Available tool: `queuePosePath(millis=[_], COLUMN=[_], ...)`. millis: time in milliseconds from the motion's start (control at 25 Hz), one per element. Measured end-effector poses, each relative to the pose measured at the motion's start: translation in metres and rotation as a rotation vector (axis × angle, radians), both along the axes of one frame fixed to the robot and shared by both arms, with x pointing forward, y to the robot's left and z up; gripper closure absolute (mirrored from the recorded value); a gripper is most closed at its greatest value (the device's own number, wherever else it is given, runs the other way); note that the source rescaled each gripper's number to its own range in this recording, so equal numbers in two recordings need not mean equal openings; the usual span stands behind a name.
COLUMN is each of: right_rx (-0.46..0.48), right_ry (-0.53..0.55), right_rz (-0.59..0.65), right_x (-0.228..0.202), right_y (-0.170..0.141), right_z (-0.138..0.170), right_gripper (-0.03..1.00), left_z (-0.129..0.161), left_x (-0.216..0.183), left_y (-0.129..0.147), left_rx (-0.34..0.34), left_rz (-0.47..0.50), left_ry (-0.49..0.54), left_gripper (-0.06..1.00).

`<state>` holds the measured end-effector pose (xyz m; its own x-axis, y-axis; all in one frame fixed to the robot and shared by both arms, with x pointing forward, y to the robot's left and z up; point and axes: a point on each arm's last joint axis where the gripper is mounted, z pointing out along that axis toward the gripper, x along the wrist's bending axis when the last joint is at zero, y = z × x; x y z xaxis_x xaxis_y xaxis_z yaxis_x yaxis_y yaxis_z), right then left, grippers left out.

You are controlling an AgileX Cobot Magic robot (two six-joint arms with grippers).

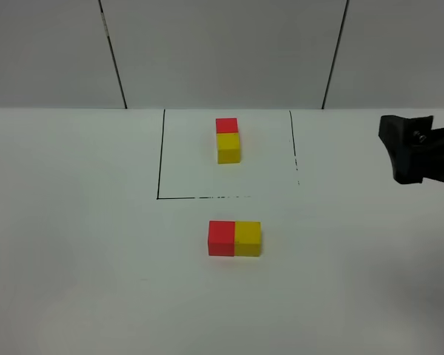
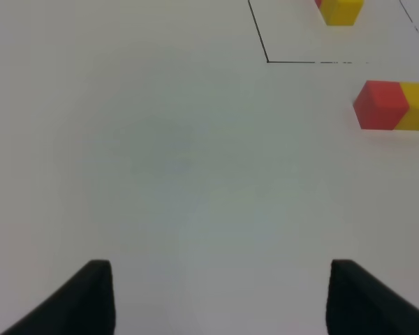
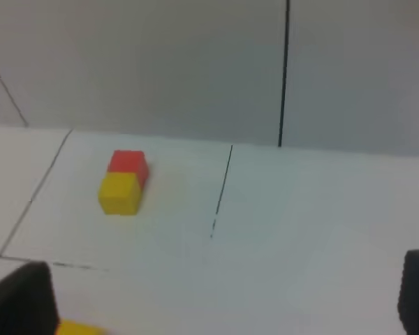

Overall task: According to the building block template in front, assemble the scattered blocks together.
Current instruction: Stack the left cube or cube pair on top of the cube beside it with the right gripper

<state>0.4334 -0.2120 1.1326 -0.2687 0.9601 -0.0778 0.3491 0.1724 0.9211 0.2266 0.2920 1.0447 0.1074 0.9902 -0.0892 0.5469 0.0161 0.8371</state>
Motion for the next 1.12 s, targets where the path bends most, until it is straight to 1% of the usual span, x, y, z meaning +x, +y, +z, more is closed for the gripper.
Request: queuePosePath(millis=[120,240,400,520,680,760,960,1120], right_rx=[-0.190,-0.371,-0.587,-0.711,-0.804,-0.830,-0.861,-0.861], right_ry=[0.002,0.041,0.162,0.276,0.388,0.442,0.552,0.566], right_rz=[0.086,0.190,0.357,0.514,0.698,0.752,0.863,0.962], right_x=[0.019,0.046,0.084,0.112,0.139,0.152,0.166,0.170], right_y=[0.012,0.030,0.058,0.081,0.110,0.124,0.151,0.171], right_z=[-0.004,-0.009,-0.022,-0.042,-0.075,-0.093,-0.122,-0.137], right_gripper=[0.01,0.01,0.01,0.02,0.03,0.04,0.05,0.06], left_z=[0.000,0.000,0.000,0.000,0.000,0.000,0.000,0.000], left_x=[0.000,0.000,0.000,0.000,0.000,0.000,0.000,0.000], left_y=[0.000,0.000,0.000,0.000,0.000,0.000,0.000,0.000], left_rx=[0.000,0.000,0.000,0.000,0.000,0.000,0.000,0.000], left_rz=[0.000,0.000,0.000,0.000,0.000,0.000,0.000,0.000], left_ry=[0.000,0.000,0.000,0.000,0.000,0.000,0.000,0.000], left_gripper=[0.57,0.57,0.57,0.57,0.57,0.57,0.57,0.57])
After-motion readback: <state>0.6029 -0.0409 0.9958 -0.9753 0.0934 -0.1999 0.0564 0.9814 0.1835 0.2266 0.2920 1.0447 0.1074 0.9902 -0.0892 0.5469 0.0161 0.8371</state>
